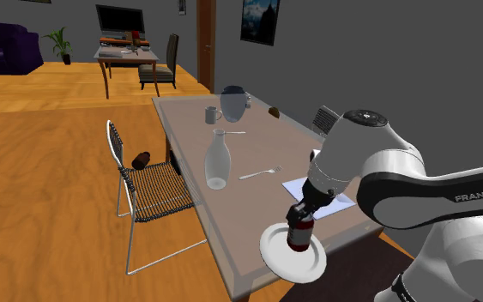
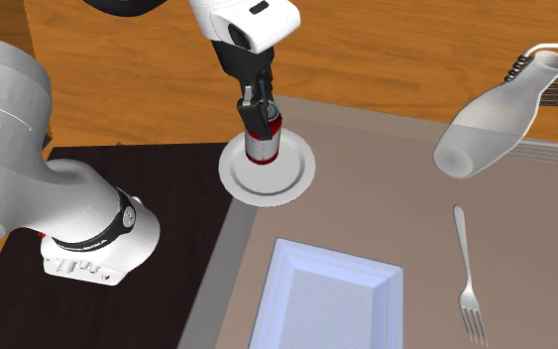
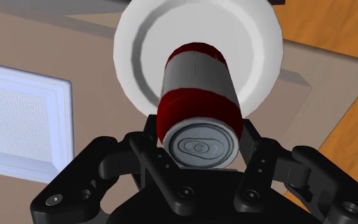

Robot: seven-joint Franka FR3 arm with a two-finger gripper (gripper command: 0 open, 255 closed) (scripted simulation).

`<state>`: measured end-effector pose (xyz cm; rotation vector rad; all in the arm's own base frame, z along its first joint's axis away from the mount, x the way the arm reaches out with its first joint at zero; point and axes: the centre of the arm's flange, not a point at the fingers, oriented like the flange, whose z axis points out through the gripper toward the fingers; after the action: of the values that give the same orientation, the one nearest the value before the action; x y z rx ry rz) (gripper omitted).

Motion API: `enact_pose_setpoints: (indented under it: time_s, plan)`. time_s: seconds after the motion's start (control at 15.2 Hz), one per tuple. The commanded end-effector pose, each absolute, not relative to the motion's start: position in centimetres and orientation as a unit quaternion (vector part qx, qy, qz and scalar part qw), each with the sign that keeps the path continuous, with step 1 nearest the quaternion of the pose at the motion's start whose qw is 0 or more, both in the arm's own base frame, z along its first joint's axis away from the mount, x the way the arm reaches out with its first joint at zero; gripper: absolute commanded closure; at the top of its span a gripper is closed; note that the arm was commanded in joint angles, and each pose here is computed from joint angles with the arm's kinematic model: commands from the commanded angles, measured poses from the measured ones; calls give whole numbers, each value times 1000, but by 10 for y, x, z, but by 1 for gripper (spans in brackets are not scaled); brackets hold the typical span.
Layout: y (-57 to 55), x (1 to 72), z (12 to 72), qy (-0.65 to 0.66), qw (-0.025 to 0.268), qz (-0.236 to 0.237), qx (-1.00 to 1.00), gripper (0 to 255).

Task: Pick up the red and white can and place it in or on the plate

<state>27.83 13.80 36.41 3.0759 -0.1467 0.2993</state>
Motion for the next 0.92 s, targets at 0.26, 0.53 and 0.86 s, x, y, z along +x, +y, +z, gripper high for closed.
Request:
enact_pose_setpoints:
  time_s: [0.26,0.53,0.86]
  plan:
    - [137,278,329,-47,24,97,994,255]
    - [137,278,329,-47,24,97,994,255]
    - [137,278,329,-47,24,97,994,0]
